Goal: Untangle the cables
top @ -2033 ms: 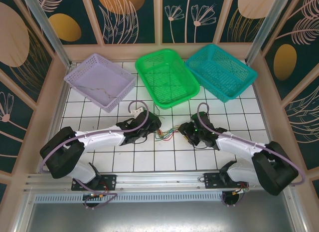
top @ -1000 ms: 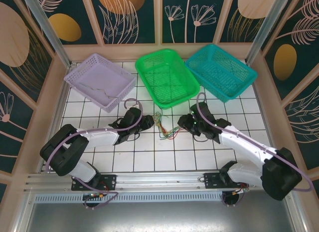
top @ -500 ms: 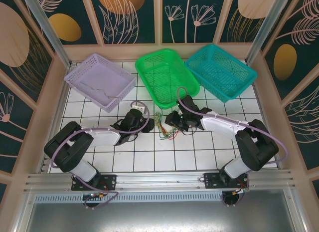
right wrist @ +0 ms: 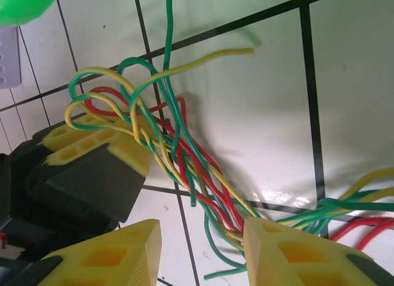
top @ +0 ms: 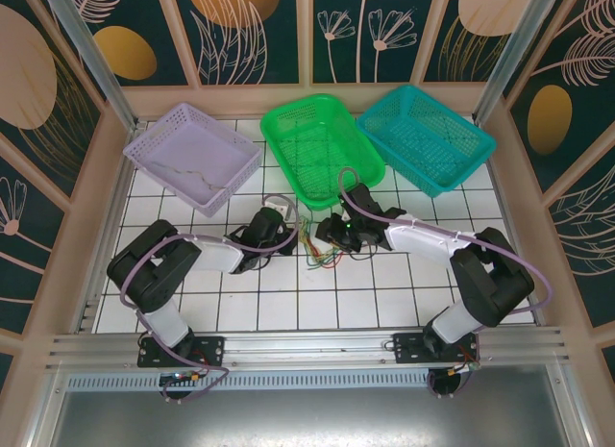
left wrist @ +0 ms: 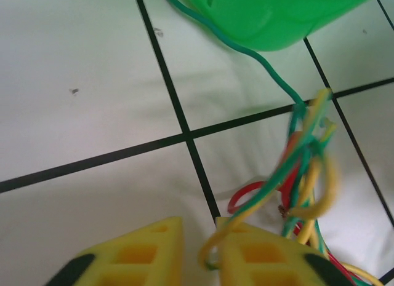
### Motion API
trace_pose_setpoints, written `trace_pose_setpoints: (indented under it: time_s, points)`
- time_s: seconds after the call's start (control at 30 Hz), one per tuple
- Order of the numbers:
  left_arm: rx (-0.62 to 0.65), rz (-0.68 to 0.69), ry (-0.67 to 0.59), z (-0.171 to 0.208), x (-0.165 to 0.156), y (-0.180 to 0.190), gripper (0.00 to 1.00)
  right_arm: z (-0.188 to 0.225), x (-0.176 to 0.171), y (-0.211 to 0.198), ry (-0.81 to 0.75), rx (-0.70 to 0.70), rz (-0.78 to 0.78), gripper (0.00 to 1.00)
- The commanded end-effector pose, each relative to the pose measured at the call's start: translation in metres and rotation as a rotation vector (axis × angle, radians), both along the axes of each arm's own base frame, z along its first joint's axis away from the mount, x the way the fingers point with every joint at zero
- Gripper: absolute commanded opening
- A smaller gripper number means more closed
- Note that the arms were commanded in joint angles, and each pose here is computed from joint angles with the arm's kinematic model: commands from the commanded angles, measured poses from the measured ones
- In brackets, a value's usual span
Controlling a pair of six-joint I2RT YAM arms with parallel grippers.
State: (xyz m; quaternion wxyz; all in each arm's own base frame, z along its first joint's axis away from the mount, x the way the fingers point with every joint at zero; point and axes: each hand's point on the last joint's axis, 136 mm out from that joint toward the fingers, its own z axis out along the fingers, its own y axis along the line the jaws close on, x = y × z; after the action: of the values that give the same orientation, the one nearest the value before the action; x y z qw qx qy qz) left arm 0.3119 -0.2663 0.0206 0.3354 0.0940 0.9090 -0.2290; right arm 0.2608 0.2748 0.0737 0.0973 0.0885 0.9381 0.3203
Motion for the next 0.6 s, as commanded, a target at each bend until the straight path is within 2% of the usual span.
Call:
trace_pose_setpoints:
  time_s: [0.0,0.07,0.23,0.37,0.57]
  points:
    - [-0.027,-0.030,-0.037,0.007,0.001,-0.010,0.09,-0.005,0.000,0.004,-0.010,-0.003,0.031,0.41]
    - [-0.042,-0.053,-0.047,0.012,-0.006,-0.013,0.00,-0.006,0.001,0.003,-0.026,-0.019,0.041,0.42]
    - [-0.103,-0.134,-0.060,0.038,-0.030,-0.028,0.00,-0.001,0.004,0.005,-0.143,-0.060,0.142,0.50]
    - [-0.163,-0.127,-0.024,0.048,-0.038,-0.031,0.00,-0.004,-0.001,0.011,-0.204,-0.083,0.231,0.55]
    - [-0.219,-0.128,-0.022,0.063,-0.040,-0.035,0.00,-0.019,-0.004,0.016,-0.188,-0.111,0.261,0.55]
